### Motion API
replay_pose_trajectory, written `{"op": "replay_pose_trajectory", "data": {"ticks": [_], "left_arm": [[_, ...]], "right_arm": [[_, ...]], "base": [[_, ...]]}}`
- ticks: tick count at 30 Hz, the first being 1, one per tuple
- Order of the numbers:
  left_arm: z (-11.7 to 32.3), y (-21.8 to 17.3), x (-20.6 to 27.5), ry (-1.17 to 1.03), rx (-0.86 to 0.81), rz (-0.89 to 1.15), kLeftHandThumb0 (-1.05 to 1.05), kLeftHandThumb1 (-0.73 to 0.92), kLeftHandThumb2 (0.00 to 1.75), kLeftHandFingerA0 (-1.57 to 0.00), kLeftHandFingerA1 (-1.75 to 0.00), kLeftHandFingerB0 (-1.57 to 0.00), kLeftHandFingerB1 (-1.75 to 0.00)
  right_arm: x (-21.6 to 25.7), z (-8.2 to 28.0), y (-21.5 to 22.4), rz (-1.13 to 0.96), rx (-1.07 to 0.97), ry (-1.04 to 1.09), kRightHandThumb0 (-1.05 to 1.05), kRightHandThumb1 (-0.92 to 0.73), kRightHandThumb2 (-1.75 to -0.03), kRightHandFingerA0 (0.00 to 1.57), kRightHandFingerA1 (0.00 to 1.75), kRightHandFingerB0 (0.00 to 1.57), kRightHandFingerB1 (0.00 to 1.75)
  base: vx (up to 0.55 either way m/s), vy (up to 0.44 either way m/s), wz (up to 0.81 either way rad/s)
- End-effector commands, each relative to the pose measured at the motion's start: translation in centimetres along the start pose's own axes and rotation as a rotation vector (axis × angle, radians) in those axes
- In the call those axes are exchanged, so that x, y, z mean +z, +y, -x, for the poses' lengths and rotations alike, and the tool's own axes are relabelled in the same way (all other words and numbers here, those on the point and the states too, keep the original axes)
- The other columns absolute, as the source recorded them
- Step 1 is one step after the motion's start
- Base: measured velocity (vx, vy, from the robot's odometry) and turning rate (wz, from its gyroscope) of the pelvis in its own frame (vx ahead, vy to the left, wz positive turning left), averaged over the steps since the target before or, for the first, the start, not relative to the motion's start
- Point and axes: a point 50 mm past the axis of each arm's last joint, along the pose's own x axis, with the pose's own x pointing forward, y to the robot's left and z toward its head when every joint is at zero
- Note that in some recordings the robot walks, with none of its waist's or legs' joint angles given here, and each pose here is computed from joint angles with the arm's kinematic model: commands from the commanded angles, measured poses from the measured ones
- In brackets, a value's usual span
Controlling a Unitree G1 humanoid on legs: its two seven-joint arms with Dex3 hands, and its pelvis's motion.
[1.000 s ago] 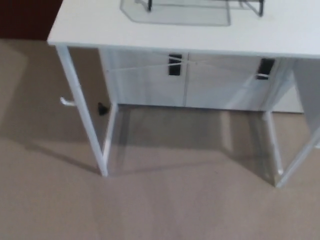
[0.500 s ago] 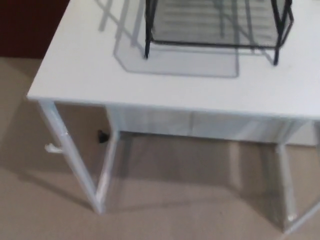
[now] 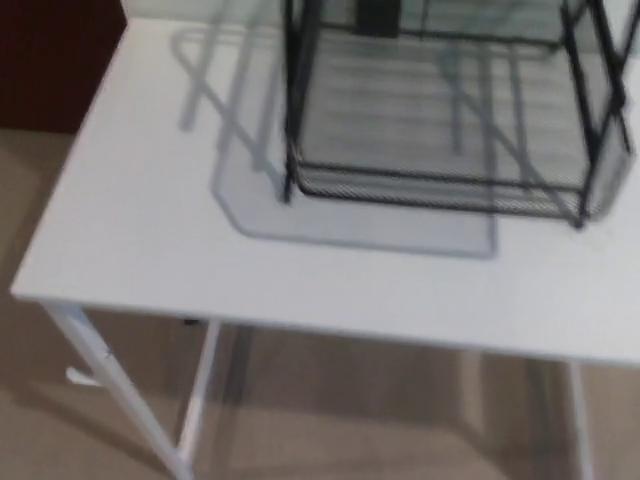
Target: The robot walks towards a file tray kept in the middle of a desk and uses its right hand to grab a tray and pulls it out towards itself
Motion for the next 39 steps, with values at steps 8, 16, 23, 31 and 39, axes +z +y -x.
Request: {"op": "replay_pose_trajectory", "data": {"ticks": [8, 16, 23, 31, 39], "left_arm": [[0.14, 0.55, -0.03, -0.016, 0.005, -0.006, -0.50, 0.29, 0.72, -0.41, -0.88, -0.29, -0.72], [0.11, 0.56, 0.00, -0.021, 0.004, -0.011, -0.51, 0.30, 0.70, -0.42, -0.85, -0.29, -0.70], [-0.06, 0.48, 0.19, -0.019, 0.004, -0.011, -0.49, 0.27, 0.70, -0.41, -0.85, -0.29, -0.70], [0.15, 0.55, 0.18, -0.024, -0.001, -0.023, -0.50, 0.27, 0.68, -0.43, -0.84, -0.29, -0.69], [-0.19, 0.53, 0.72, -0.036, 0.010, -0.030, -0.49, 0.27, 0.69, -0.43, -0.84, -0.30, -0.70]], "right_arm": [[-0.05, -0.11, -0.29, 0.018, -0.005, -0.007, -0.24, -0.50, -0.54, 0.69, 0.59, 0.46, 0.50], [0.12, -0.25, -0.27, 0.020, -0.006, -0.012, -0.26, -0.49, -0.54, 0.70, 0.60, 0.47, 0.51], [0.21, -0.30, -0.40, 0.035, 0.005, -0.014, -0.26, -0.50, -0.55, 0.66, 0.58, 0.46, 0.50], [0.17, -0.45, -0.13, 0.047, 0.022, 0.003, -0.28, -0.50, -0.55, 0.66, 0.57, 0.45, 0.49], [0.93, -0.63, -0.19, 0.086, 0.044, -0.010, -0.27, -0.51, -0.55, 0.65, 0.54, 0.46, 0.48]], "base": [[0.15, 0.070, 0.07], [0.10, -0.180, 0.11], [0.06, -0.105, -0.07], [0.00, 0.177, -0.01], [-0.08, 0.026, 0.00]]}}
